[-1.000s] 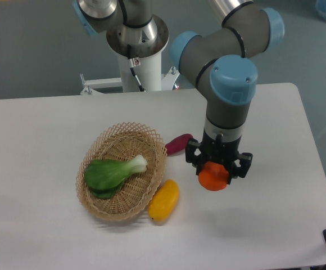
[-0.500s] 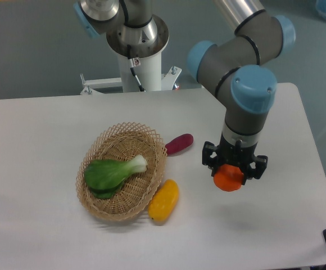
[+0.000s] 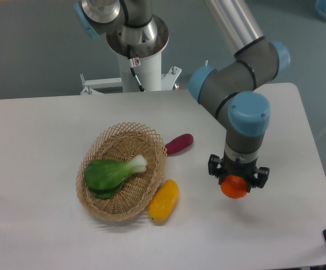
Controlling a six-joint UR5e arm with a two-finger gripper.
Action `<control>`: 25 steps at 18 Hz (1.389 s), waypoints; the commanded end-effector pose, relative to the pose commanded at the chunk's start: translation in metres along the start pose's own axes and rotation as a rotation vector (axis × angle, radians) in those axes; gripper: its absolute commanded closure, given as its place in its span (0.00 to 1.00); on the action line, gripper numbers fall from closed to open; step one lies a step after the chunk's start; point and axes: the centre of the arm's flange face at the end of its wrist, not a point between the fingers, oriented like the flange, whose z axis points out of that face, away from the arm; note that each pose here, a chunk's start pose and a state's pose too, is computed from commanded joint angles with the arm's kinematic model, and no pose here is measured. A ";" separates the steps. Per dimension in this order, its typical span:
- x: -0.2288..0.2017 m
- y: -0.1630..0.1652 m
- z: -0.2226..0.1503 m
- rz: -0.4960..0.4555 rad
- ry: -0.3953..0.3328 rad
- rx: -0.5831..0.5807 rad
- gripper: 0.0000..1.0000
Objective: Place the orange on the table
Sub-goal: 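Carry the held orange with the gripper away from the basket, then lower the orange toward the table beside the yellow mango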
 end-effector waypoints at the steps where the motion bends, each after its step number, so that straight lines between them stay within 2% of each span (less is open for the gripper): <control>1: 0.003 -0.002 0.003 0.005 -0.002 -0.009 0.43; 9: 0.021 -0.008 0.026 0.028 0.029 -0.040 0.42; 10: 0.023 -0.008 0.026 0.029 0.031 -0.041 0.40; 11: 0.023 -0.007 0.027 0.026 0.032 -0.042 0.31; 13: 0.023 -0.007 0.026 0.028 0.031 -0.041 0.31; 16: 0.023 -0.006 0.025 0.026 0.029 -0.040 0.13; 25: 0.023 -0.006 0.013 0.011 0.018 -0.032 0.08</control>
